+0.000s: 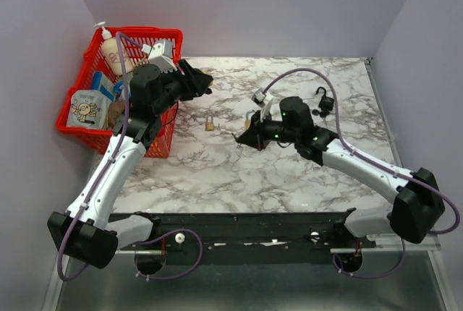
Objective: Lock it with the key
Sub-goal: Place the key at the center of the board, then place the lock at the center of the board, then move the lock to the center of the board.
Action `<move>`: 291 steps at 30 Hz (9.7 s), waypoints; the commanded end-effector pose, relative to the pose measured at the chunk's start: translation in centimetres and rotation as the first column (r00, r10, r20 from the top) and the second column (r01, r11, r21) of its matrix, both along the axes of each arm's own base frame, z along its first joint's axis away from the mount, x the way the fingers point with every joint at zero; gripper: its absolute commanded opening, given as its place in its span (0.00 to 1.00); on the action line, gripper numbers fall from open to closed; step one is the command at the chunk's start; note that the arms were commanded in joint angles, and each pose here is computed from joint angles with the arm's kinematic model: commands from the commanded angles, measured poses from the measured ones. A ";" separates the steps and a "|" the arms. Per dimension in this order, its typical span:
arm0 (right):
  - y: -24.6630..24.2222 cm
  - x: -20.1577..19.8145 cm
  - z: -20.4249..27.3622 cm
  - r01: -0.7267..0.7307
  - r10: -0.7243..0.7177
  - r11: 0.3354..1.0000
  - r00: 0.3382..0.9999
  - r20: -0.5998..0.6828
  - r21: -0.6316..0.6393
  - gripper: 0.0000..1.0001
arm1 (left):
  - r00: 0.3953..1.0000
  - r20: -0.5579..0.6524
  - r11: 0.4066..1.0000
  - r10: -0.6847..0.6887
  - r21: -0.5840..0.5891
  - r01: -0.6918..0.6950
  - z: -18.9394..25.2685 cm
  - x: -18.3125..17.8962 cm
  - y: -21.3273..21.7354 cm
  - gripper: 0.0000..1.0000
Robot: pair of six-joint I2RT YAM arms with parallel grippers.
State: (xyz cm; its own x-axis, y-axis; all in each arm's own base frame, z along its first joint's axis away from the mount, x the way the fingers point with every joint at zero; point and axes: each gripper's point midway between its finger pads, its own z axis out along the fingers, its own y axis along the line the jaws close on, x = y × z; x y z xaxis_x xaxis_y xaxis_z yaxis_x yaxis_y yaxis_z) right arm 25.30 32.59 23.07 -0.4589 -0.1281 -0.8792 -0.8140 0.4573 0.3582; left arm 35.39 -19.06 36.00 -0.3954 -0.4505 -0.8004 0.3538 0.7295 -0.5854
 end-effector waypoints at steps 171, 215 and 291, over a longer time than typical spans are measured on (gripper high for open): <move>-8.0 -1.6 4.7 0.139 -0.086 0.986 0.893 0.442 -0.089 1.00 | 0.786 -0.617 0.903 0.022 0.350 0.250 -20.6 -6.1 -1.0 0.00; -7.5 -1.8 2.8 0.103 -0.059 0.989 0.934 0.354 -0.107 1.00 | 0.581 -0.791 0.832 0.193 0.446 0.331 -33.1 -4.0 0.5 0.17; -36.4 26.9 -17.6 0.699 -0.975 0.114 0.215 0.056 -0.706 1.00 | 0.981 -0.027 0.928 0.192 0.331 -0.173 -2.2 2.9 4.8 0.99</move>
State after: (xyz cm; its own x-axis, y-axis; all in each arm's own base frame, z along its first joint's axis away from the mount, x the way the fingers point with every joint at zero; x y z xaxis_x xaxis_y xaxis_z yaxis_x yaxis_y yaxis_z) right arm 52.13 -2.95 6.24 -0.7764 0.2436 -0.5813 0.3481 0.9346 -0.0733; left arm 38.14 -15.42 33.20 -0.4104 -0.2001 -0.8897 0.2095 0.9288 -0.3056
